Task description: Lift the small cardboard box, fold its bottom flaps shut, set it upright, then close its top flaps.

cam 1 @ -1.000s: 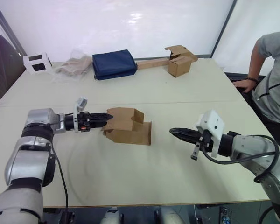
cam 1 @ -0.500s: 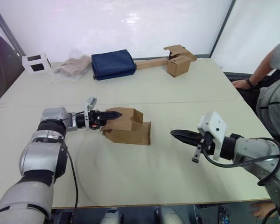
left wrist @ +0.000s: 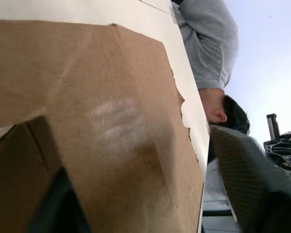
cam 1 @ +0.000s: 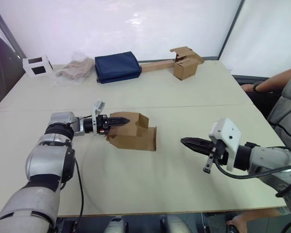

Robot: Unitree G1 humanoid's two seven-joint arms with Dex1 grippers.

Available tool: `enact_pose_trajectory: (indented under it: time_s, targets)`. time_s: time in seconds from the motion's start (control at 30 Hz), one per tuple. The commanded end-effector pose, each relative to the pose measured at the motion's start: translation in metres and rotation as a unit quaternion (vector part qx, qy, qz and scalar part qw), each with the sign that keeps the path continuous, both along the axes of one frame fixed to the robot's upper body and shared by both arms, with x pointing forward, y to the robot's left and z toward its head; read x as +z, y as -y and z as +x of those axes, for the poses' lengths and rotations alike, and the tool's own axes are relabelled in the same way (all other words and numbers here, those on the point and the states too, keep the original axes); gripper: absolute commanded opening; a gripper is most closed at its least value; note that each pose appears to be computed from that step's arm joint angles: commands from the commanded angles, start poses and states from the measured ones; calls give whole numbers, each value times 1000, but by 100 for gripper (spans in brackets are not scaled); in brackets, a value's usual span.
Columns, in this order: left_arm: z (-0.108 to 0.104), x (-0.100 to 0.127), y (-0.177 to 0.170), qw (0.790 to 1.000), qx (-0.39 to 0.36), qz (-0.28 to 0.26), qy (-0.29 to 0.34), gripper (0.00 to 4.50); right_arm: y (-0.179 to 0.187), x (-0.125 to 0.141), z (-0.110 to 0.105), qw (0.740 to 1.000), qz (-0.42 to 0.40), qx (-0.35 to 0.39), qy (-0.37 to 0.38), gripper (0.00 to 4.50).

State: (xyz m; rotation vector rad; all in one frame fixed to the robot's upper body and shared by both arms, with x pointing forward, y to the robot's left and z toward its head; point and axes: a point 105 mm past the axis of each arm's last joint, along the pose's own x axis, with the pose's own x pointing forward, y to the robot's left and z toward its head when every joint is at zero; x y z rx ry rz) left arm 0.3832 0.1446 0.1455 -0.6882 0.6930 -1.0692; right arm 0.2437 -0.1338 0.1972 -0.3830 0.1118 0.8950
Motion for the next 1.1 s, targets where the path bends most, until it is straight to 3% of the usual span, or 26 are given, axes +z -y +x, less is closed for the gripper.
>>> enact_pose_trajectory:
  time_s: [0.03, 0.13, 0.17, 0.3, 0.43, 0.5, 0.57, 0.7, 0.8, 0.83, 1.0, 1.1]
  targets:
    - [4, 18, -7, 1000, 6, -11, 28, 140, -3, 9, -3, 1000, -1, 7, 24, 0]
    - [3, 20, -12, 1000, 9, -12, 28, 19, -5, 9, -2, 1000, 2, 9, 26, 0]
    - [2, 22, -13, 999, 9, -13, 27, 5, -5, 9, -1, 1000, 2, 10, 26, 0]
    - [0, 37, -14, 999, -1, -37, 33, 5, -6, 9, 0, 1000, 4, 11, 26, 0]
    - [-11, 78, -4, 992, -54, -92, 65, 5, -6, 14, 5, 999, 14, 2, 44, 0]
    - [-17, 88, 0, 990, -69, -103, 74, 5, -6, 16, 8, 998, 20, -2, 52, 0]
    - [-22, 101, 8, 984, -84, -104, 122, 5, -7, 22, 17, 997, 33, -16, 71, 0]
    - [-27, 136, 24, 942, -54, -86, 320, 5, -4, 48, 53, 980, 88, -96, 149, 0]
    - [-29, 134, 40, 857, -20, 17, 515, 5, 0, 78, 88, 951, 153, -173, 203, 0]
    - [-31, 134, 43, 838, -15, 27, 544, 5, -1, 84, 94, 945, 164, -184, 213, 0]
    - [-30, 137, 44, 795, 5, 45, 605, 5, -8, 101, 114, 929, 213, -205, 222, 0]
    - [-28, 140, 44, 776, 15, 53, 629, 5, -24, 102, 119, 934, 214, -183, 220, 0]
